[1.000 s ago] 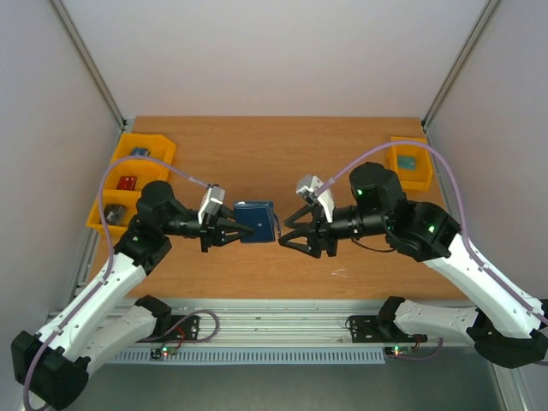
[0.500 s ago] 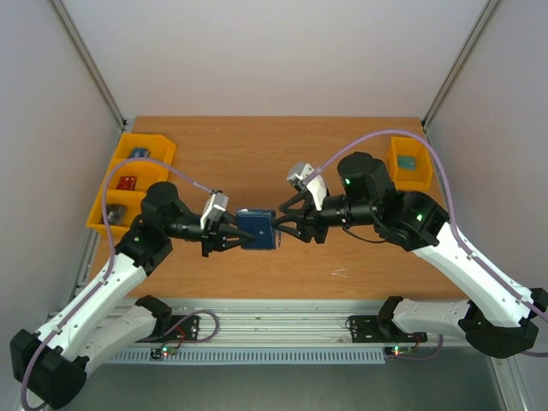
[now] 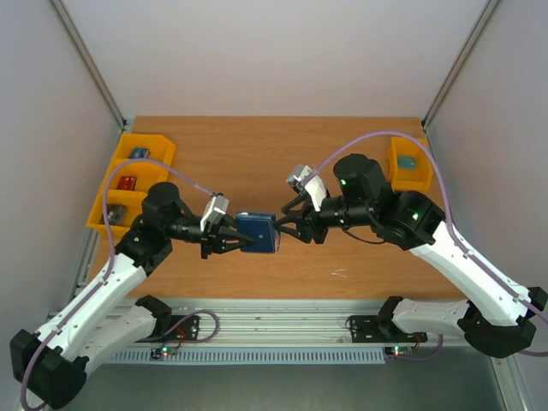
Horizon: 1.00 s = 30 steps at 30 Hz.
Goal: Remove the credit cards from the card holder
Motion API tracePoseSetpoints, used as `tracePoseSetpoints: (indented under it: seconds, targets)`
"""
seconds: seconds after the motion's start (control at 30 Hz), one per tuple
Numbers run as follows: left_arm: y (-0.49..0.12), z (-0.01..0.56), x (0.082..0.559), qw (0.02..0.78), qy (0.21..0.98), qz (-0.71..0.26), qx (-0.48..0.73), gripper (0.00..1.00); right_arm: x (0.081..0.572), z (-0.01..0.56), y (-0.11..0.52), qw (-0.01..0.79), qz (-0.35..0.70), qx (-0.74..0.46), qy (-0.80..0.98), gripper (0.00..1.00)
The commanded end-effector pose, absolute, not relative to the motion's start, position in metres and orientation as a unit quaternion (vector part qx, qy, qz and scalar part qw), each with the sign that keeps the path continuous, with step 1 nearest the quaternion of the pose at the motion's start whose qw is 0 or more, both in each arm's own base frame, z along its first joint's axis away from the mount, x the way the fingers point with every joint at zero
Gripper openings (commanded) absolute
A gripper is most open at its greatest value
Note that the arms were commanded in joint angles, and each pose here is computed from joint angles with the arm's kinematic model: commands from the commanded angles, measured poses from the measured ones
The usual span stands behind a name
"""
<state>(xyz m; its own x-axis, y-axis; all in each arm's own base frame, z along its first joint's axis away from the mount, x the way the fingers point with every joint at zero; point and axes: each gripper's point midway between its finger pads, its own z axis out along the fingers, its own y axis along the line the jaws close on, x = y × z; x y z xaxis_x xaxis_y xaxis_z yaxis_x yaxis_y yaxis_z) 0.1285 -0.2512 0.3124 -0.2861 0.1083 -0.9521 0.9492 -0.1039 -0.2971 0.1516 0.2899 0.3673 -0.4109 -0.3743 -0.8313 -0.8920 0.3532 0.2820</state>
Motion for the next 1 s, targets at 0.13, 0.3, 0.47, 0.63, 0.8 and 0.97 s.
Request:
tracePoseSetpoints:
  seconds: [0.13, 0.3, 0.47, 0.63, 0.8, 0.97]
  targets:
    - [-0.249, 0.334, 0.118, 0.391, 0.521, -0.571, 0.499, 0.0, 0.157, 0.353, 0.303, 0.307, 0.39, -0.418, 0.761, 0.47]
    - [-0.248, 0.333, 0.117, 0.389, 0.52, -0.572, 0.5, 0.0, 0.156, 0.354, 0.312, 0.3, 0.41, -0.422, 0.751, 0.48]
    - [-0.249, 0.335, 0.12, 0.394, 0.523, -0.573, 0.493, 0.0, 0.142, 0.355, 0.324, 0.262, 0.452, -0.44, 0.73, 0.56]
    - [-0.25, 0.34, 0.123, 0.399, 0.524, -0.575, 0.486, 0.0, 0.133, 0.356, 0.33, 0.243, 0.478, -0.448, 0.715, 0.56]
    - [-0.251, 0.336, 0.123, 0.395, 0.524, -0.575, 0.489, 0.0, 0.133, 0.36, 0.337, 0.247, 0.498, -0.445, 0.702, 0.32]
    - [-0.251, 0.334, 0.128, 0.403, 0.536, -0.569, 0.476, 0.03, 0.143, 0.359, 0.331, 0.283, 0.479, -0.426, 0.714, 0.01]
